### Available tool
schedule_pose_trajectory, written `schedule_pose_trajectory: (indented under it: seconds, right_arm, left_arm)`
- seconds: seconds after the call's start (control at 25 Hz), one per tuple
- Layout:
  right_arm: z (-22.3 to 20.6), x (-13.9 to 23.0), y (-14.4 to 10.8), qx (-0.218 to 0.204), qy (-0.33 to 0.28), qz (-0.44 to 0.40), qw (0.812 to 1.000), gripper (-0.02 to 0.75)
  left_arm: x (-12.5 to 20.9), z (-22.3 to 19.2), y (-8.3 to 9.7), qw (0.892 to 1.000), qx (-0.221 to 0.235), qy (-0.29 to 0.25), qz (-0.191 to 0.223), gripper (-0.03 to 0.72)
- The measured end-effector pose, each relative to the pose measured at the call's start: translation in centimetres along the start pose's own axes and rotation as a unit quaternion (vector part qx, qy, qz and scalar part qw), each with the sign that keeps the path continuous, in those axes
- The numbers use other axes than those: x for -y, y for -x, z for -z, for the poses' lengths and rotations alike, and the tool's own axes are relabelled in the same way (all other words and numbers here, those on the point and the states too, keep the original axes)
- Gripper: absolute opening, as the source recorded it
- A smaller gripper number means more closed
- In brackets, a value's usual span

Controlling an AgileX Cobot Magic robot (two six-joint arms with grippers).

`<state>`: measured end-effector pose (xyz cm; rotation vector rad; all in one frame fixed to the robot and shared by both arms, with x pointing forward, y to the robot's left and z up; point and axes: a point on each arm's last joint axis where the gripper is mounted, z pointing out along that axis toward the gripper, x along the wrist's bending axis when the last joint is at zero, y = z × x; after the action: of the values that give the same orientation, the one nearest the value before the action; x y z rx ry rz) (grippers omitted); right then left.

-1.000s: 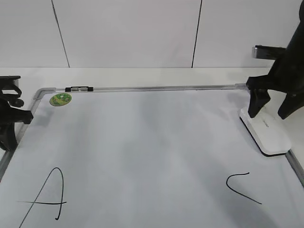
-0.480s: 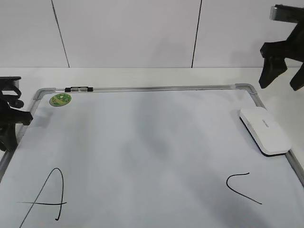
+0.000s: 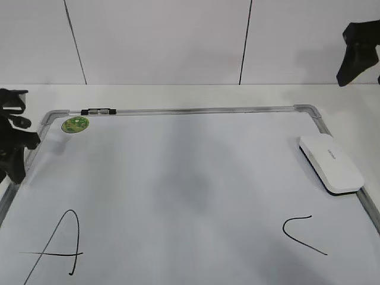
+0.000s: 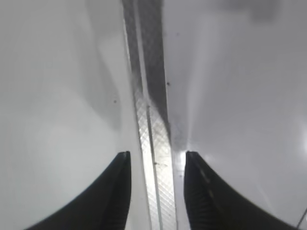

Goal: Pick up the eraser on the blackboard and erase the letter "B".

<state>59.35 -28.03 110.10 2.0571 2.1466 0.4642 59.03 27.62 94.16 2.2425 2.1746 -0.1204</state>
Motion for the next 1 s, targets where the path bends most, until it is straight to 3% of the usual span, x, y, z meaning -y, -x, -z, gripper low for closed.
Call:
schedule_pose_trajectory:
  seconds: [0.28, 0.56, 1.0]
  right_arm:
    - [3.9, 2.1, -0.7, -0.010, 0.040, -0.004, 0.999, 0.589]
    - [5.3, 7.5, -0.9, -0.012, 0.027, -0.006, 1.000, 0.588]
    - [8.1, 15.8, -1.3, -0.015, 0.060, -0.005, 0.998, 0.586]
  left_arm:
    - [0.6, 5.7, 0.4, 1.000, 0.003, 0.023, -0.007, 0.287]
    - [3.0, 11.0, 0.6, 0.996, -0.006, 0.091, -0.016, 0.286]
    - [11.3, 19.3, 1.3, 0.973, 0.019, 0.228, -0.022, 0.269]
